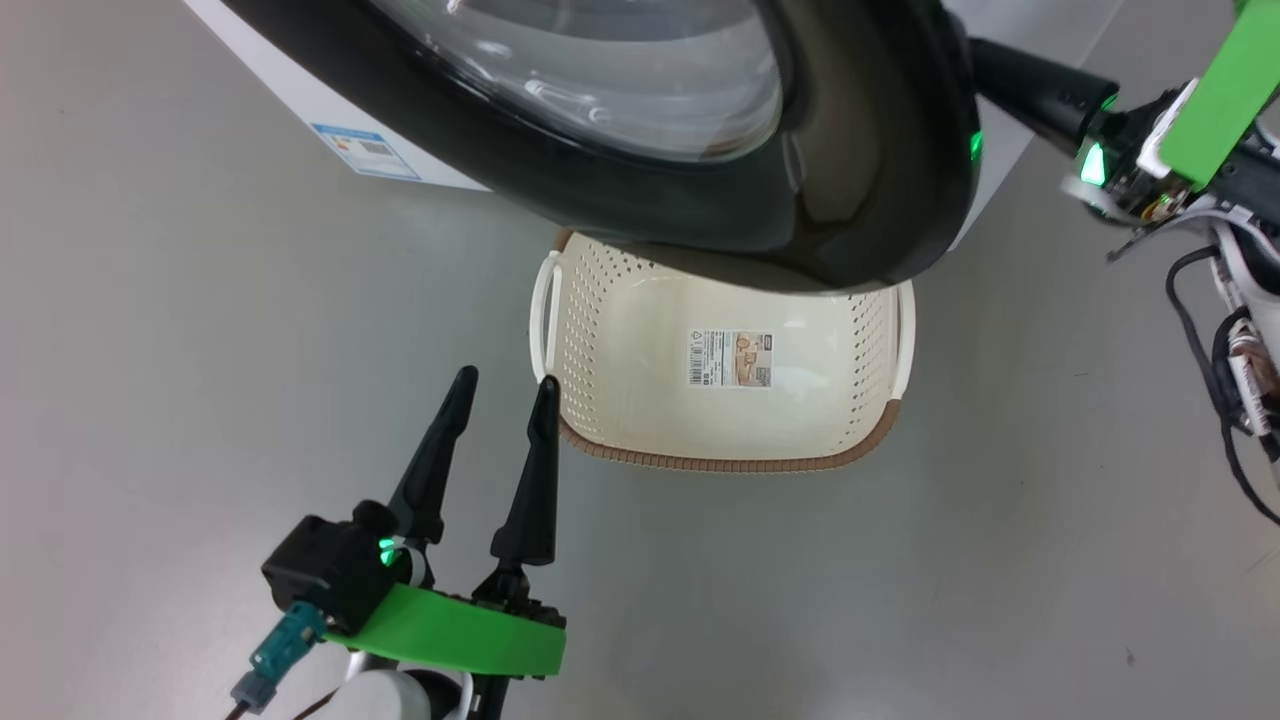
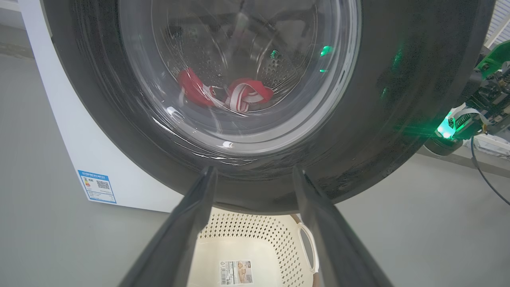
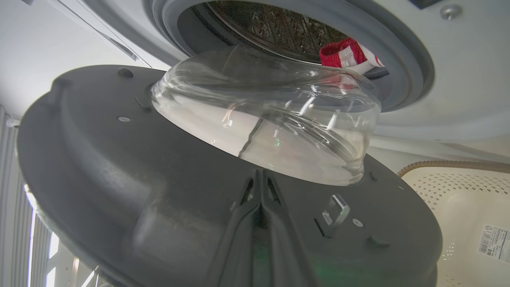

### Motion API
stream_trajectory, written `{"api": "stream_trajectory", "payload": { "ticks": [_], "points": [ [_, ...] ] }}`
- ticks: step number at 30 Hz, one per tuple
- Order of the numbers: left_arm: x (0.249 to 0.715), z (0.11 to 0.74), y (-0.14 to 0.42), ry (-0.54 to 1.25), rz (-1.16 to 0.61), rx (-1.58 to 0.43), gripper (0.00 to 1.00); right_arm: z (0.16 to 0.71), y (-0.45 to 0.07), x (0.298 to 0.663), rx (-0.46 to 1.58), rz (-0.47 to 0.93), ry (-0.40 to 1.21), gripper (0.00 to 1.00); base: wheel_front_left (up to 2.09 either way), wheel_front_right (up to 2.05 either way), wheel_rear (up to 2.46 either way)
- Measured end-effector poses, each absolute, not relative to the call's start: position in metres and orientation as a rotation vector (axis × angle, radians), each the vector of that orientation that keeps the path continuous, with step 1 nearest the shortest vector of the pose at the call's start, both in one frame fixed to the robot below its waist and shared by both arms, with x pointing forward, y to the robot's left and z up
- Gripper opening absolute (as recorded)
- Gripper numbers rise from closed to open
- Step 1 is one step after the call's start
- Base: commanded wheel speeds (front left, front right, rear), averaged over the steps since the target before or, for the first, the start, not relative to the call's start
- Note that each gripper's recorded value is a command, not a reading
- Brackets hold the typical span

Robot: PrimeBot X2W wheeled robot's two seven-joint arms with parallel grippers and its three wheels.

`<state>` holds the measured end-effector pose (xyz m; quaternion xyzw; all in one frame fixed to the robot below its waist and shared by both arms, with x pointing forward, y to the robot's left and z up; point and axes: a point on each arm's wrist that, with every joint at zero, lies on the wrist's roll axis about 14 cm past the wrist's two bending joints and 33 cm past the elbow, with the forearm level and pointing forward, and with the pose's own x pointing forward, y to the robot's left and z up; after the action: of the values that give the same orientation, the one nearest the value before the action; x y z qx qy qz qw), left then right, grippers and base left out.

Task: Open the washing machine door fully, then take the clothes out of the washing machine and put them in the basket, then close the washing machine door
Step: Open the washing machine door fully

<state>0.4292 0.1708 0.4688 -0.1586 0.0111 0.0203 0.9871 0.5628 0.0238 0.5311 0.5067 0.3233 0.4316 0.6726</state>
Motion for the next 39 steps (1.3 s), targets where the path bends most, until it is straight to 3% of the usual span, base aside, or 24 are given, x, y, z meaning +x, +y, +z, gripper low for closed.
{"api": "stream_trajectory", "payload": {
  "ticks": [14,25,27,29,31,32,33,35,39],
  "points": [
    [0.423,0.476,0.169,0.008,0.036,-0.321,1.00,0.529,0.035,0.525,1.132,1.038,0.802,0.00,0.00,0.00,0.00],
    [0.422,0.479,0.169,-0.002,0.034,-0.321,1.00,0.534,0.031,0.533,1.139,0.994,0.746,0.00,0.00,0.00,0.00],
    [0.422,0.480,0.168,-0.004,0.025,-0.324,1.00,0.534,0.027,0.536,1.145,0.971,0.732,0.14,0.00,0.00,0.00],
    [0.422,0.481,0.167,-0.006,0.023,-0.325,1.00,0.534,0.023,0.538,1.150,0.954,0.721,0.40,0.00,0.00,0.00],
    [0.421,0.482,0.167,-0.009,0.018,-0.327,1.00,0.534,0.018,0.540,1.157,0.929,0.705,0.47,0.00,0.00,0.00],
    [0.420,0.481,0.168,-0.007,0.021,-0.329,1.00,0.532,0.015,0.539,1.162,0.919,0.706,0.55,0.00,0.00,0.00],
    [0.418,0.480,0.168,-0.003,0.021,-0.331,1.00,0.529,0.012,0.538,1.167,0.903,0.707,0.77,0.00,0.00,0.00],
    [0.417,0.479,0.168,-0.001,0.020,-0.331,1.00,0.523,0.007,0.535,1.176,0.878,0.711,1.00,0.00,0.00,0.00],
    [0.417,0.483,0.168,-0.013,0.013,-0.335,1.00,0.516,-0.007,0.530,1.189,0.825,0.698,1.00,0.00,0.00,0.00]
  ]
}}
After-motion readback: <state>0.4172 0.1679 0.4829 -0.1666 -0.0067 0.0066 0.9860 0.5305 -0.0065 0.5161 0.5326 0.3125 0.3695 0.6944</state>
